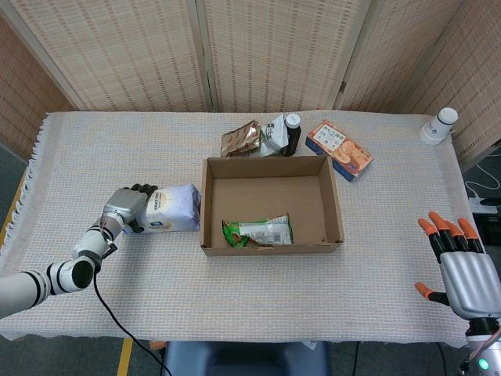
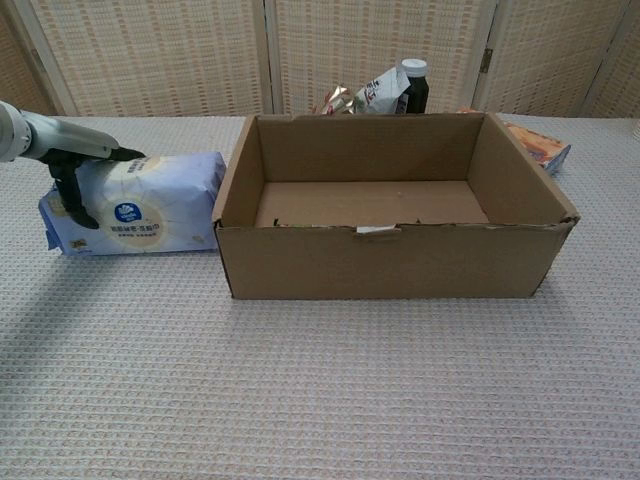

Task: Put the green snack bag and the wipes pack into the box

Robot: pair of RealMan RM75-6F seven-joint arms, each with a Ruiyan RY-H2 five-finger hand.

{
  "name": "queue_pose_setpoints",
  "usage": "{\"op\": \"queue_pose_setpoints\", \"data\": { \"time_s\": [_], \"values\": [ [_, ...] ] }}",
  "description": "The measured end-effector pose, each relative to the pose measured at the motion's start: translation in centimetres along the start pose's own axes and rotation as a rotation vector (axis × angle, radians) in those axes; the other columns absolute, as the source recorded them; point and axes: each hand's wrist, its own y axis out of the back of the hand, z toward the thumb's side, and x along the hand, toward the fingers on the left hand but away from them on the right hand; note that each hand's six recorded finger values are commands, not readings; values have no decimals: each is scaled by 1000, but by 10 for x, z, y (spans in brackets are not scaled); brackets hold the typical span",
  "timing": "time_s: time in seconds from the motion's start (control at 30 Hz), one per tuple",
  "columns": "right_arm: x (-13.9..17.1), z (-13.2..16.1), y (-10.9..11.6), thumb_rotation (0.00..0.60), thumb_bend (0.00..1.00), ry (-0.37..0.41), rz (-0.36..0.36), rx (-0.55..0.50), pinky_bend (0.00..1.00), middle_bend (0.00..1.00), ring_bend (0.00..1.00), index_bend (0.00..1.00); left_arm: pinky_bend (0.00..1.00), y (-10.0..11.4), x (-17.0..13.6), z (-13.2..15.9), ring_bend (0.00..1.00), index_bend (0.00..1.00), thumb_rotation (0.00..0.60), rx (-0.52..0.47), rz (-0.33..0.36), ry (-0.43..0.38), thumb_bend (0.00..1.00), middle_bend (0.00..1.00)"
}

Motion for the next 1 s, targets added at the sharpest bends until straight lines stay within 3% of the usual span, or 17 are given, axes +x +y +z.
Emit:
{"op": "queue_pose_setpoints", "data": {
  "time_s": [0.17,0.27,0.5,0.73,1.0],
  "values": [
    [0,-1,0,600,4,-2,3,-3,0,9,0,102,766,12,1,2,629,546,600,-4,113,4,341,691],
    [0,-1,0,600,4,-1,3,-4,0,9,0,102,865,20,0,5,756,687,600,4,190,-14,383,836],
    [0,-1,1,600,5,-1,4,-10,0,9,0,102,915,43,-12,2,825,770,600,36,278,-44,411,916],
    [-1,0,0,600,4,4,10,-19,0,9,0,101,920,94,-42,-5,835,793,600,186,362,-40,420,933],
    [-1,3,2,600,4,16,10,-27,0,9,0,101,929,152,-85,32,847,794,600,239,503,-106,420,936]
  ]
}}
